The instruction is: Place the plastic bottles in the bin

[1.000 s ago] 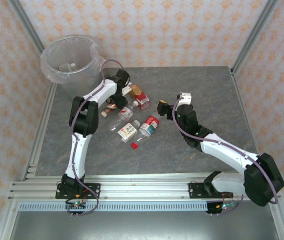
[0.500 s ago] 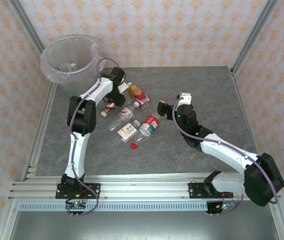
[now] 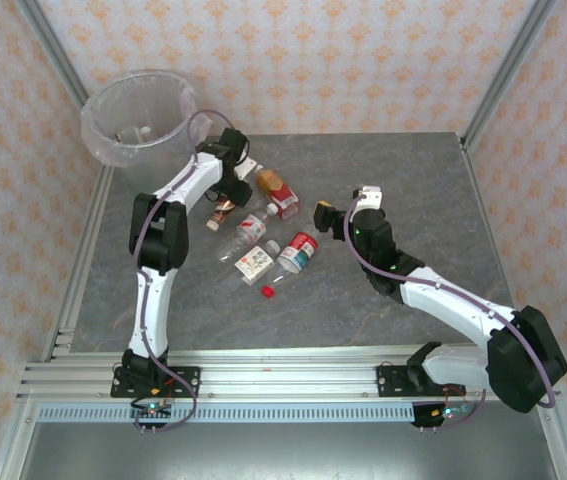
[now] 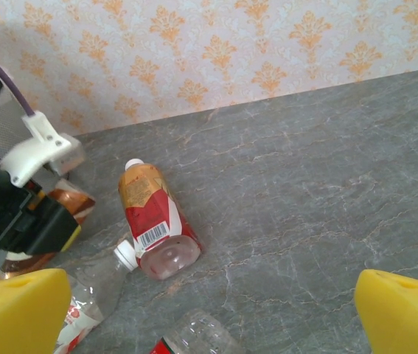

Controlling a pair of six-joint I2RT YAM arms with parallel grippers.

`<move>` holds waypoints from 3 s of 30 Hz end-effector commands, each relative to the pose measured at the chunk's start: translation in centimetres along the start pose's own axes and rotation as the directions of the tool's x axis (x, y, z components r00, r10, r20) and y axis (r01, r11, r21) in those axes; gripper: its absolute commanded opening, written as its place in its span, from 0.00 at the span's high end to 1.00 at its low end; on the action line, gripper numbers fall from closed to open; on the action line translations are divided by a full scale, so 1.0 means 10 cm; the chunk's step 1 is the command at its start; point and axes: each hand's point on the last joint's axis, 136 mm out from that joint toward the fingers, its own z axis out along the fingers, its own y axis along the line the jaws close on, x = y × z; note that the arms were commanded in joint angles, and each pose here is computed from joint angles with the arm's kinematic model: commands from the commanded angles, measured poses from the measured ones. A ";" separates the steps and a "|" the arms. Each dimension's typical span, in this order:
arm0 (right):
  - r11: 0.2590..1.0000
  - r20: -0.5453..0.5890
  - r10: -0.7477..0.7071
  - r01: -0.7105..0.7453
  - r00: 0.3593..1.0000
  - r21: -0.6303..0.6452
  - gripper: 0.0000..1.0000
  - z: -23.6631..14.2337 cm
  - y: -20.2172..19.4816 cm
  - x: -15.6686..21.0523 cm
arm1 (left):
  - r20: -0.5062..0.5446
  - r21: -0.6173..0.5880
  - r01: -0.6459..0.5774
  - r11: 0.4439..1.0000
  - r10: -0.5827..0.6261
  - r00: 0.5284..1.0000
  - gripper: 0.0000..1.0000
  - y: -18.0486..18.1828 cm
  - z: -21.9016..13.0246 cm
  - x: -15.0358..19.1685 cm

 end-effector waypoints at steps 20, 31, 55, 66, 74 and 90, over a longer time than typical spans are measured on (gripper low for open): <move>0.995 -0.074 -0.035 0.028 0.997 -0.094 0.01 0.06 0.18 0.13 | 0.329 0.119 0.111 0.987 -0.145 0.933 0.53 -0.11 -1.20 -0.43; 0.971 -0.087 -0.042 0.020 0.995 -0.239 0.01 0.01 0.44 0.13 | 0.488 0.221 0.096 0.971 -0.195 0.851 0.53 -0.23 -1.93 -0.55; 0.961 -0.075 -0.037 0.015 0.997 -0.277 0.01 0.00 0.51 0.12 | 0.825 0.182 0.295 0.938 -0.309 0.474 0.53 0.24 -3.51 -0.56; 0.976 -0.022 0.000 -0.005 1.000 -0.218 0.01 -0.01 0.38 0.03 | 0.890 0.123 0.447 0.886 -0.297 0.345 0.53 0.58 -3.94 -0.47; 0.979 -0.004 0.001 -0.002 1.000 -0.204 0.01 -0.03 0.36 -0.02 | 0.929 0.056 0.637 0.769 -0.274 0.249 0.53 0.97 -4.19 -0.25; 0.979 0.021 0.006 -0.002 1.000 -0.206 0.01 -0.06 0.38 -0.12 | 0.923 0.047 0.763 0.645 -0.321 0.215 0.52 1.68 -4.13 -0.14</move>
